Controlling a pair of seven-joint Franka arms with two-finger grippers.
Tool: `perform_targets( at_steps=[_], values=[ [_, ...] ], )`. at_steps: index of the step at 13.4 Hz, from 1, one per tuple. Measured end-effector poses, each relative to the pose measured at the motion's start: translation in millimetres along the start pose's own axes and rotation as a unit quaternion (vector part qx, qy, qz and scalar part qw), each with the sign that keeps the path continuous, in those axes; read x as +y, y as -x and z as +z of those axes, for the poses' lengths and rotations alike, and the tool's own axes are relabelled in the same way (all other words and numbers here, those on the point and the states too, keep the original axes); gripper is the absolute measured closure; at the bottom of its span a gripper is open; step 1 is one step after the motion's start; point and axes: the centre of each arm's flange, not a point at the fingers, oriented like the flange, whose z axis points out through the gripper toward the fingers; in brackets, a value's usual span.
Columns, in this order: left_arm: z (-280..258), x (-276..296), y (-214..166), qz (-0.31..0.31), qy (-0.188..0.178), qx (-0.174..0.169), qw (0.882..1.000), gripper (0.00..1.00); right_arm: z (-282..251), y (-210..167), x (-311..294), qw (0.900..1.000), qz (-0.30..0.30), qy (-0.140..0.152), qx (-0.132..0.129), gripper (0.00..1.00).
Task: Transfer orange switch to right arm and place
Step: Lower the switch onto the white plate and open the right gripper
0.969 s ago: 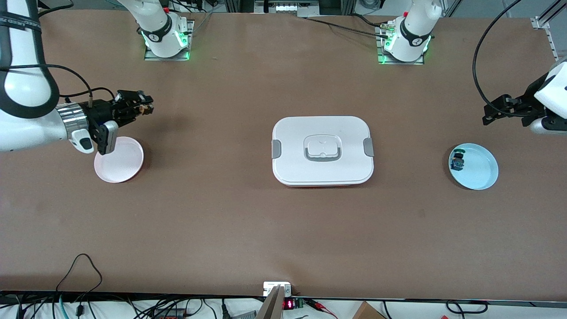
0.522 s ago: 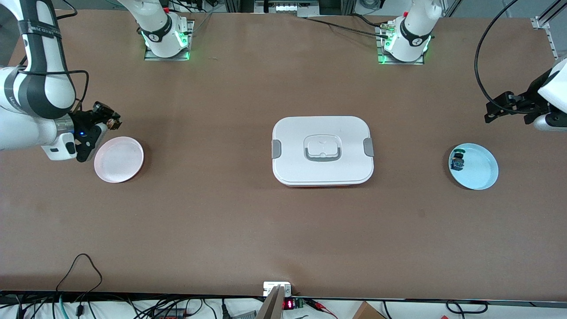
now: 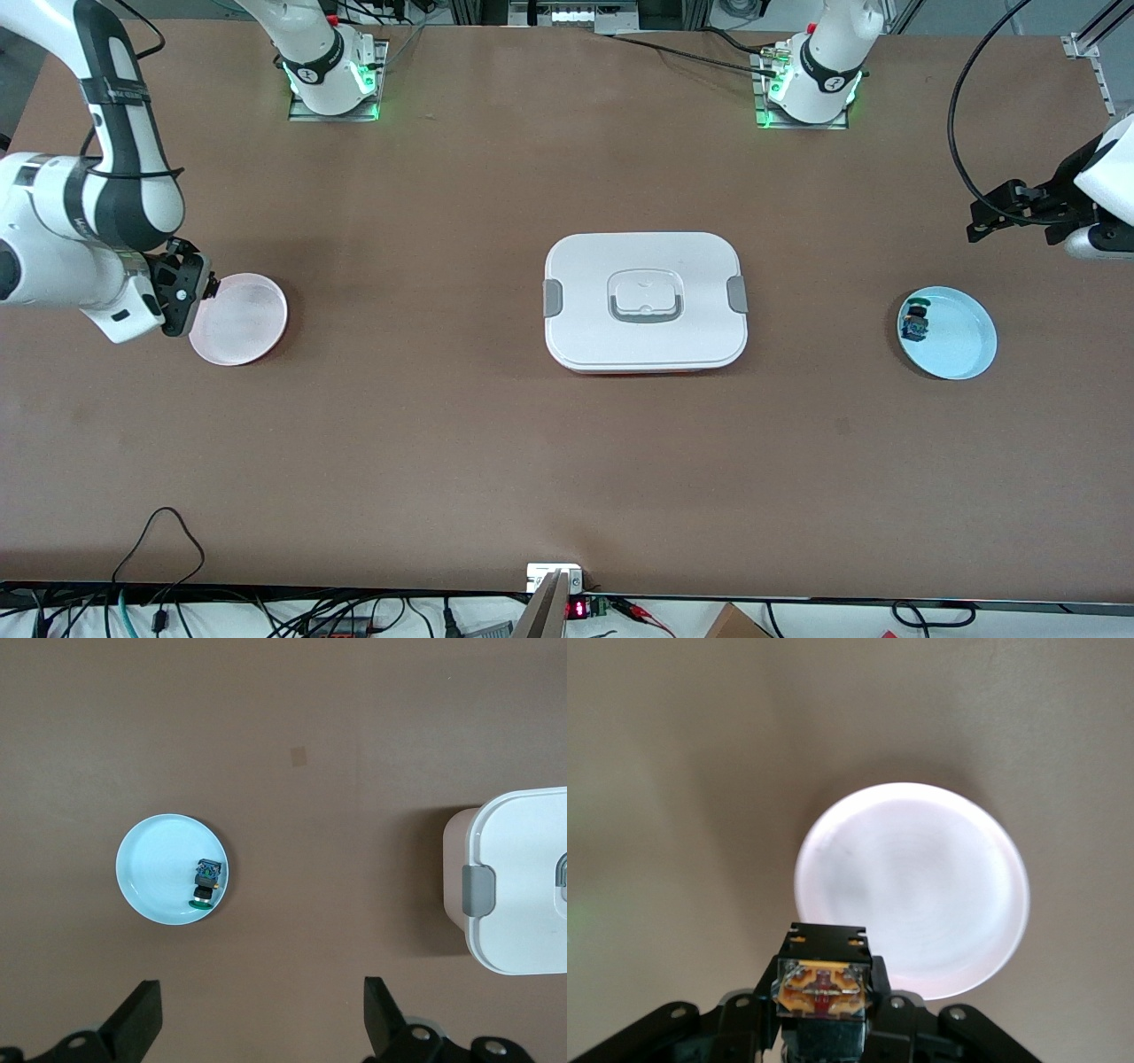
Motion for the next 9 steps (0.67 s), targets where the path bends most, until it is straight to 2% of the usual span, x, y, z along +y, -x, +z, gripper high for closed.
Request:
perform_targets(
  at_steps=[4,9],
  values=[
    [-0.5,1.4,0.1,0.001,0.0,-0.001,1.0,0.0,36.6,-0.1,-0.6,0.996,-0.07,0.057,0.004,0.6],
    [-3.5,6.5,-2.0,0.004,0.0,-0.003,1.0,0.0,77.9,4.1,-7.2,0.992,-0.092,0.083,0.009,0.6]
  ],
)
